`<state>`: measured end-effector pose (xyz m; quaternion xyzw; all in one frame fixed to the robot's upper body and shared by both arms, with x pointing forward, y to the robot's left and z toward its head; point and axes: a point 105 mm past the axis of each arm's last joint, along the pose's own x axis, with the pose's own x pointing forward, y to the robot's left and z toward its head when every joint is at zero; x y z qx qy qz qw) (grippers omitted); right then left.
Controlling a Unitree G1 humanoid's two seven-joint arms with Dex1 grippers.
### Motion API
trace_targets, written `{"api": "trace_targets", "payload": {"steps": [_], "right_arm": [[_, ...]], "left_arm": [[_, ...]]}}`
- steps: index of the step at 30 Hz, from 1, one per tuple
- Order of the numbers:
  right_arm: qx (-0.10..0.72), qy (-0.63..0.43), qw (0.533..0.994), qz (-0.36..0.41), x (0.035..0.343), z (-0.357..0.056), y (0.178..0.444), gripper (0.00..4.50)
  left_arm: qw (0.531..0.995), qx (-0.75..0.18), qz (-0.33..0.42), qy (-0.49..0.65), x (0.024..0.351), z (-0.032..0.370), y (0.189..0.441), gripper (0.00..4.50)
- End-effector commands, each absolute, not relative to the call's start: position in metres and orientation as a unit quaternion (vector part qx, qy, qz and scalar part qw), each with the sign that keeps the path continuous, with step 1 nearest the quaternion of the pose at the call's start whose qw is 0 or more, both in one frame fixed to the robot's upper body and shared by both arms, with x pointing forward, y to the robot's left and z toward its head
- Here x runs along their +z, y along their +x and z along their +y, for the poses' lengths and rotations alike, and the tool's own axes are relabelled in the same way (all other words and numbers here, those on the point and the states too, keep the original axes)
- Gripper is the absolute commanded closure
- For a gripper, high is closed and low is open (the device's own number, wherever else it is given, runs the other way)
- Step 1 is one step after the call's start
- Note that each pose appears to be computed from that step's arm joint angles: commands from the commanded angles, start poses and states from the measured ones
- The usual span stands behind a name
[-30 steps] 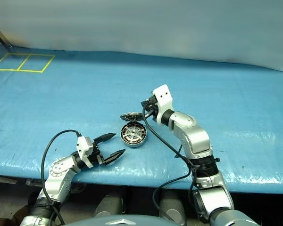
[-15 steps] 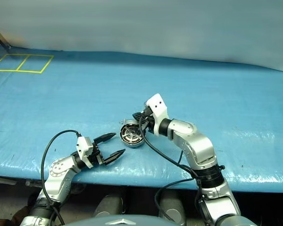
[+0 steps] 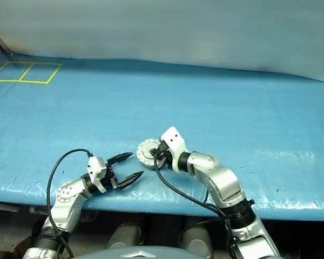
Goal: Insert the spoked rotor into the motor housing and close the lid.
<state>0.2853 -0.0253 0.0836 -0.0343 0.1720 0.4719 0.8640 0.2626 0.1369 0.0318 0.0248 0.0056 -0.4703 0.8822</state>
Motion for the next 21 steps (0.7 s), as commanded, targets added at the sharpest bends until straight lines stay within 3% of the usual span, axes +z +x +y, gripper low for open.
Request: {"api": "trace_targets", "payload": {"steps": [1, 13, 16, 21], "right_arm": [[0.471, -0.059, 0.863, 0.173, 0.078, -0.025, 0.283, 4.49], [0.477, -0.078, 0.856, 0.184, 0.063, -0.025, 0.280, 4.49], [0.487, -0.073, 0.854, 0.170, 0.069, -0.024, 0.279, 3.91], [0.473, -0.070, 0.865, 0.154, 0.075, -0.025, 0.284, 2.26]], "left_arm": [[0.882, -0.469, -0.006, 0.031, 0.038, 0.140, 0.262, 0.00], [0.883, -0.469, -0.005, 0.030, 0.036, 0.140, 0.261, 0.00], [0.883, -0.469, -0.004, 0.031, 0.036, 0.140, 0.261, 0.00], [0.883, -0.468, -0.006, 0.034, 0.036, 0.139, 0.262, 0.00]]}}
